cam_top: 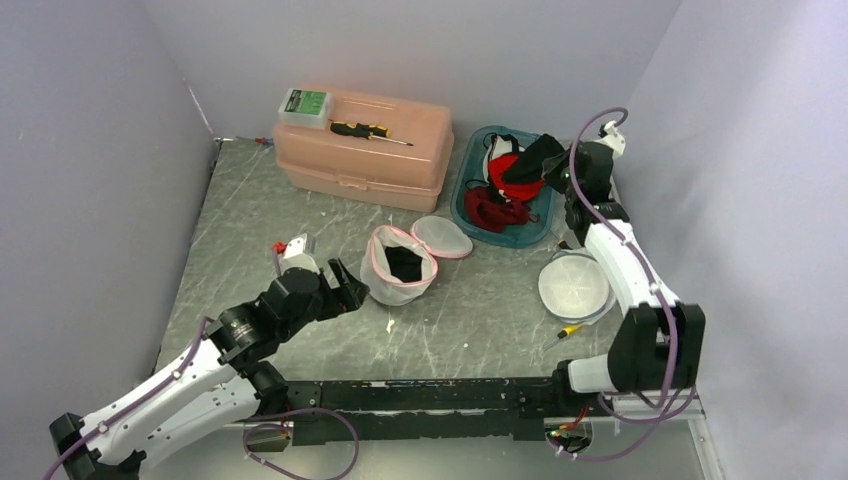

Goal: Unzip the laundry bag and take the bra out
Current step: Place the bra in the bin.

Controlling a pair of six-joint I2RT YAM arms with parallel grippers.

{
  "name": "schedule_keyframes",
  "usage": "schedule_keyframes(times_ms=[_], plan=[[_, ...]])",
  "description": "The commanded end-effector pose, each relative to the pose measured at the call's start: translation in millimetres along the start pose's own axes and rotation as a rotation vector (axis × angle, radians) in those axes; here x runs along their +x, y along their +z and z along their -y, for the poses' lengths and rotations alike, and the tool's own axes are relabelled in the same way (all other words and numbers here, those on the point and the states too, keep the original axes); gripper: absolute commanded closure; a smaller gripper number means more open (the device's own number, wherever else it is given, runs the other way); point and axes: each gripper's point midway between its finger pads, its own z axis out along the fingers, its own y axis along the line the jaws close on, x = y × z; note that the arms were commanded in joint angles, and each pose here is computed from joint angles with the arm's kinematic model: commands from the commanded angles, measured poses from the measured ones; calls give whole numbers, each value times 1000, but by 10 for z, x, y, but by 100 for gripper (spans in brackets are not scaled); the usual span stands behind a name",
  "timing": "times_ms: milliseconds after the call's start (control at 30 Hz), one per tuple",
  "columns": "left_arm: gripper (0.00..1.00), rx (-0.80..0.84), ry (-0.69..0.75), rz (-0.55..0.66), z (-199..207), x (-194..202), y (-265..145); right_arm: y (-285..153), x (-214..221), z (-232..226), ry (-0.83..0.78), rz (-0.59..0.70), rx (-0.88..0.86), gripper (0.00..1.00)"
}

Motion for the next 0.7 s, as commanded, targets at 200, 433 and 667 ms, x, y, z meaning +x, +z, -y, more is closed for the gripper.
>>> schedule_keyframes(times_ms=[200,433,667], plan=[[10,16,-57,-15,-140,116,-127,620,339,160,68,-54,-76,100],[10,1,-55,-6,-165,67,-203,824,930,636,52,-153,33,100],[11,1,-79,-7,-203,90,-240,856,1114,802,46,-181,78,95]])
